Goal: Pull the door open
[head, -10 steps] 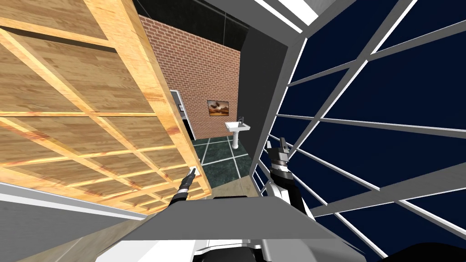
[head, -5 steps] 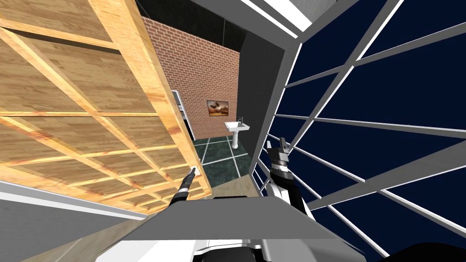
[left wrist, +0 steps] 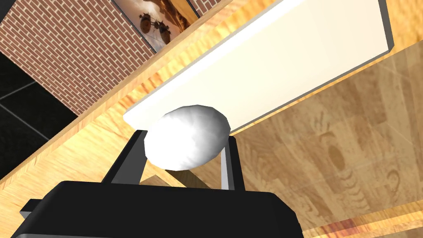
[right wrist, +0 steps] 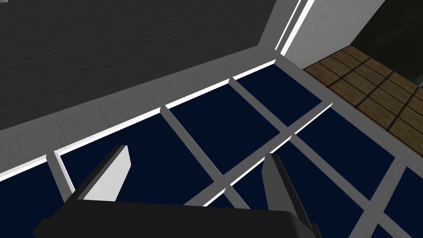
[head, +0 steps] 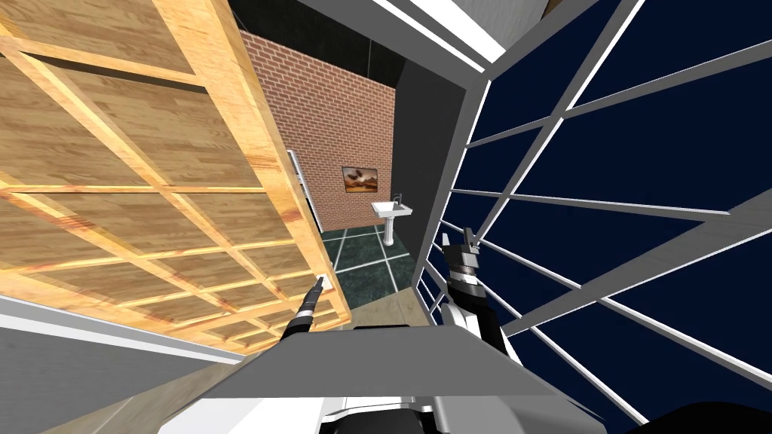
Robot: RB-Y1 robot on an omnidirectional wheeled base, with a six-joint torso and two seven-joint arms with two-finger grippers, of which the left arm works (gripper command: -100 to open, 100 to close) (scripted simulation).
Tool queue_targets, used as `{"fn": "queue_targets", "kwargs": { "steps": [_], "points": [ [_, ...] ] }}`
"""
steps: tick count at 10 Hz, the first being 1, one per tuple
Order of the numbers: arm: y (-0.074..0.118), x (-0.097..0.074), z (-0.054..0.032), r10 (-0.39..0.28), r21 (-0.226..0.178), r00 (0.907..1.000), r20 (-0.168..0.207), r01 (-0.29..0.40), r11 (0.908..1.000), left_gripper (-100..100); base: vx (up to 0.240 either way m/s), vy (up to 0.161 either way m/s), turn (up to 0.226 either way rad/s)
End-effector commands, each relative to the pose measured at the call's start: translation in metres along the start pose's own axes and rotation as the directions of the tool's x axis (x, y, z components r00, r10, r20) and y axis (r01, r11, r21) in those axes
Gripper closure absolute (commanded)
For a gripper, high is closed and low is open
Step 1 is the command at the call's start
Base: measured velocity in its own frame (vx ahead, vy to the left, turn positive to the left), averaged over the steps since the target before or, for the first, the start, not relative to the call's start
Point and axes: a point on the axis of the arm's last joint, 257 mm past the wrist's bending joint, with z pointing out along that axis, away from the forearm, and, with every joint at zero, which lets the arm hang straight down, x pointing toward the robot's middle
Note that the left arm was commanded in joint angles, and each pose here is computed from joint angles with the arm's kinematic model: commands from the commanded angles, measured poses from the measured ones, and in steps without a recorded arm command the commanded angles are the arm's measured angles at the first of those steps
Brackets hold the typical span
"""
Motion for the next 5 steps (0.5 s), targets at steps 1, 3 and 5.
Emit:
{"fn": "queue_targets", "kwargs": {
  "steps": [1,3,5],
  "points": [
    [-0.0054,0.0105,0.0013,-0.074,0.002,0.9973,-0.009,0.074,0.9973,100,-0.067,0.024,-0.043],
    [-0.0061,0.0110,0.0027,-0.133,0.001,0.9911,-0.008,0.133,0.9912,100,-0.048,0.013,-0.040],
    [-0.0067,0.0115,0.0041,-0.186,0.001,0.9825,-0.006,0.186,0.9826,100,-0.032,0.006,-0.025]
  ]
}}
